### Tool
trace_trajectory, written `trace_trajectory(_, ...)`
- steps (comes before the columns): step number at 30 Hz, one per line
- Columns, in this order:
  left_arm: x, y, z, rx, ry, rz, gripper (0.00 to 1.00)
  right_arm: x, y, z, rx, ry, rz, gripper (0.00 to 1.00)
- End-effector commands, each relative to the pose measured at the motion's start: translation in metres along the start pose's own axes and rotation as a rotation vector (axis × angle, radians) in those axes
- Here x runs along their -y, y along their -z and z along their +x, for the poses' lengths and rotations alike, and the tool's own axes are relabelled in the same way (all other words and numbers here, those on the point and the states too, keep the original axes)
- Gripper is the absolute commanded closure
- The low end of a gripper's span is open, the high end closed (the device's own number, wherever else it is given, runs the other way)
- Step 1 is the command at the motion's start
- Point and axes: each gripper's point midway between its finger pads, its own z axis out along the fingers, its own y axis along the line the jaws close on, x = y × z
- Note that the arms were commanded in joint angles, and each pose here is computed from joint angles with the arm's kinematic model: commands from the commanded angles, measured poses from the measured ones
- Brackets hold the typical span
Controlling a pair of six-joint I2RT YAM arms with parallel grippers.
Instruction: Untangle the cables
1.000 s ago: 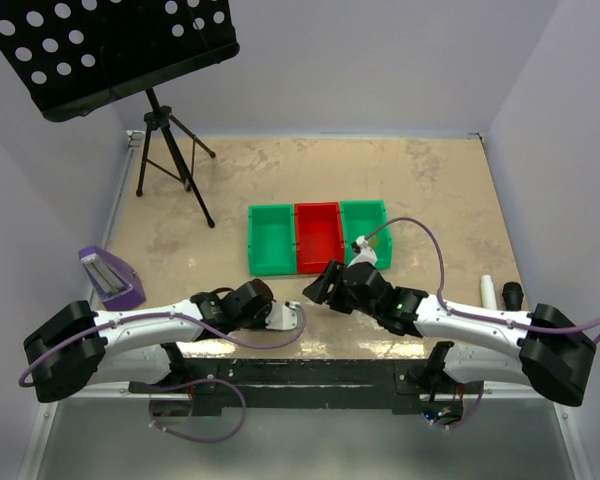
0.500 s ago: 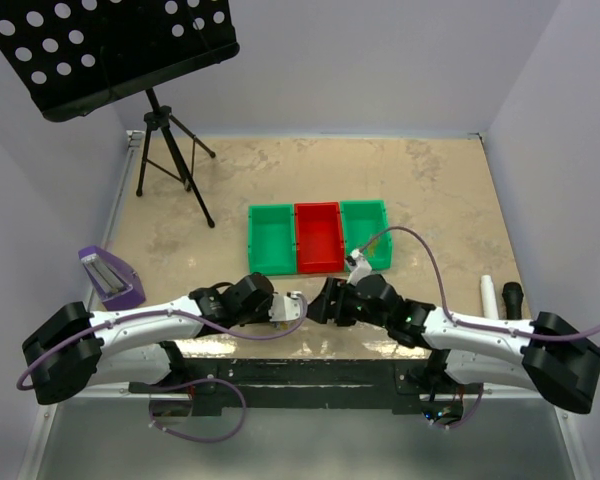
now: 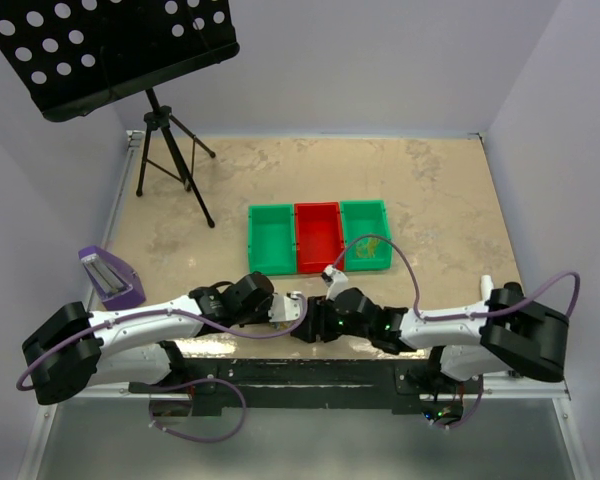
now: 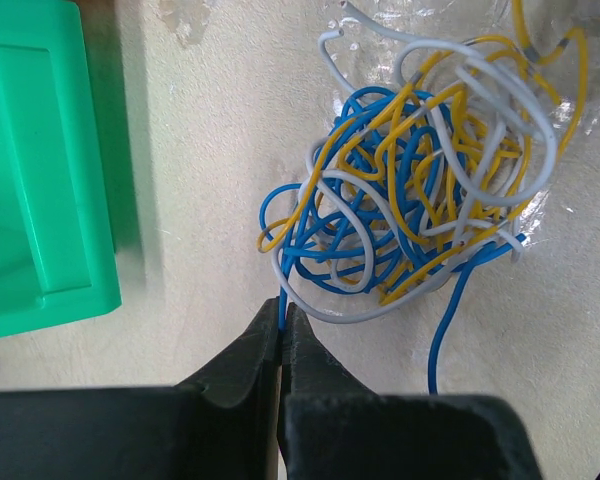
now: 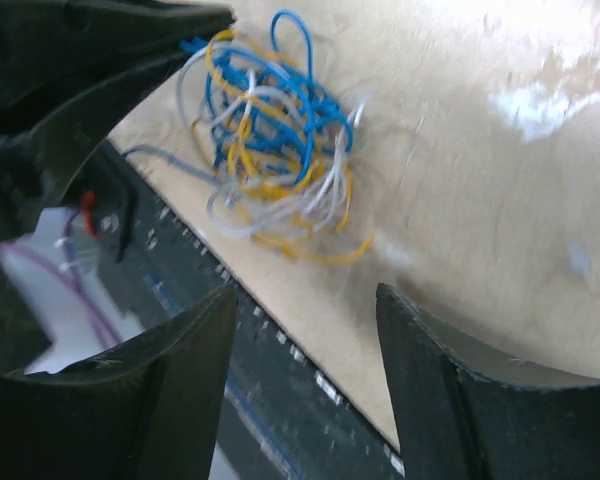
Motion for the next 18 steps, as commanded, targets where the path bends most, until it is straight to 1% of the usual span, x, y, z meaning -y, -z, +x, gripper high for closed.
trace_trajectory(1,-0.009,0.005,-0.016,0.047,0.023,-0.014,1.00,-0.022,-0.020,-0.031,0.112,0.062,-0.002,0.40)
trace_trajectory(7,-0.008,0.005,-0.017,0.047,0.021,-0.009,1.00,-0.023,-0.024,-0.045,0.204,0.055,0.015,0.47)
trace_trajectory(12,-0.007,0.006,-0.020,0.052,0.018,0.006,1.00,-0.018,-0.030,-0.043,0.221,0.043,0.015,0.56)
trace_trajectory(15,-0.008,0.008,-0.024,0.055,0.020,0.017,1.00,-0.019,-0.034,-0.041,0.216,0.040,0.007,0.69)
trace_trajectory(18,-0.012,0.012,-0.030,0.059,0.019,0.012,1.00,-0.017,-0.032,-0.040,0.210,0.028,0.030,0.86)
